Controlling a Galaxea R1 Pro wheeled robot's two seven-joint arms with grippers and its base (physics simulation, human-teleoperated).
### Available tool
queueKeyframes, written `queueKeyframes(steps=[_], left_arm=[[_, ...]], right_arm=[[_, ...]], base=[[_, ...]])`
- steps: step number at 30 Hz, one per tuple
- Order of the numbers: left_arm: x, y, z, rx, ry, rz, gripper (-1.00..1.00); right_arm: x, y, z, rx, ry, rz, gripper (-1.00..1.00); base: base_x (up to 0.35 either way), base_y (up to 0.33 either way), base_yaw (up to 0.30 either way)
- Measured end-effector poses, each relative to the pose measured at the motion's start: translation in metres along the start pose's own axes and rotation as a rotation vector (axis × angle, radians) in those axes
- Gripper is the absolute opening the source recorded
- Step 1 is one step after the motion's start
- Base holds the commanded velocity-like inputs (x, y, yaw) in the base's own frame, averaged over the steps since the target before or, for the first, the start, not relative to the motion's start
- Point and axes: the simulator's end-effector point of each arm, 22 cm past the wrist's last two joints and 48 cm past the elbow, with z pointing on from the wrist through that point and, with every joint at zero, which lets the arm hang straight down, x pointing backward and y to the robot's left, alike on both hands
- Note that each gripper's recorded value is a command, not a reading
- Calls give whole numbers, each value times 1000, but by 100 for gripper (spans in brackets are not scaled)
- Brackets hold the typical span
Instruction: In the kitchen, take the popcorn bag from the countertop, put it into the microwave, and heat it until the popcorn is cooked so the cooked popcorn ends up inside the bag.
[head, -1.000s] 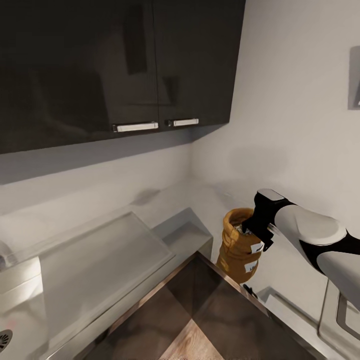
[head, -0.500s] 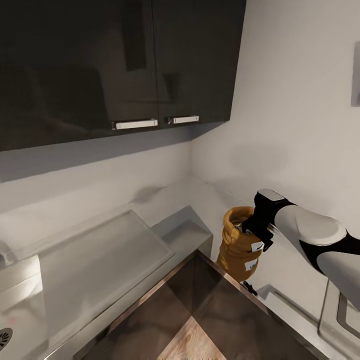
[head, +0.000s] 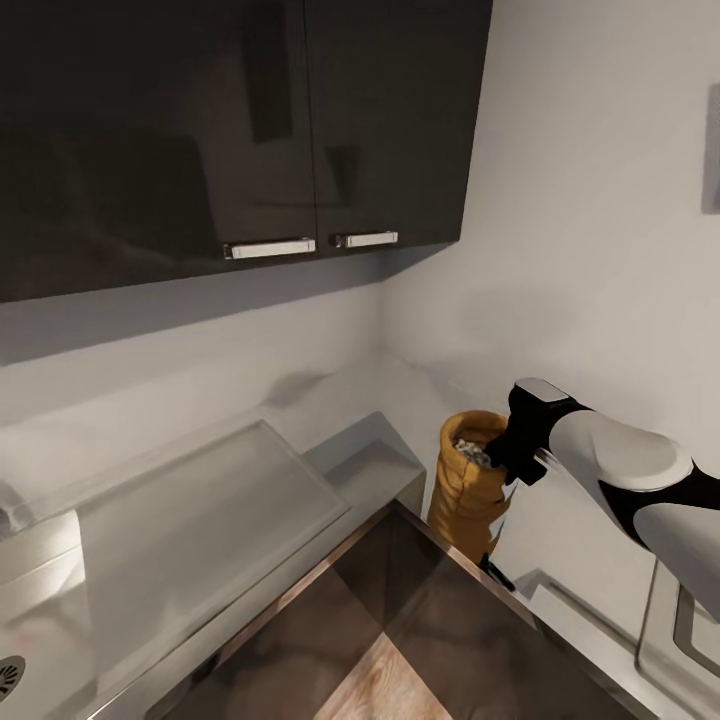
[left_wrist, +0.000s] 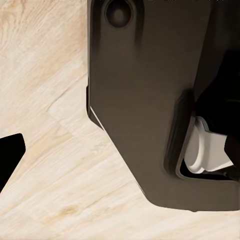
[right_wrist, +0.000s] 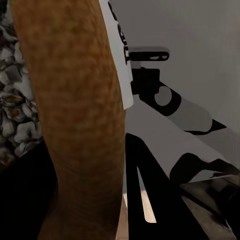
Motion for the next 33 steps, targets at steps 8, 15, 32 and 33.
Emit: queueKeyframes(steps=[8, 15, 32, 33], left_arm=[[-4, 0, -1, 1, -12, 0, 100], [-9, -1, -1, 2, -24, 0, 100], [-19, -2, -3, 5, -52, 2, 100], [-20, -2, -3, 5, -53, 2, 100]], right_arm=[[0, -1, -7, -6, -5, -1, -100], [-1, 0, -15, -18, -8, 2, -100], [-5, -1, -33, -45, -20, 14, -100], [-5, -1, -34, -47, -22, 15, -100]], base=[[0, 0, 0], [0, 0, 0], [0, 0, 32], [0, 0, 71]])
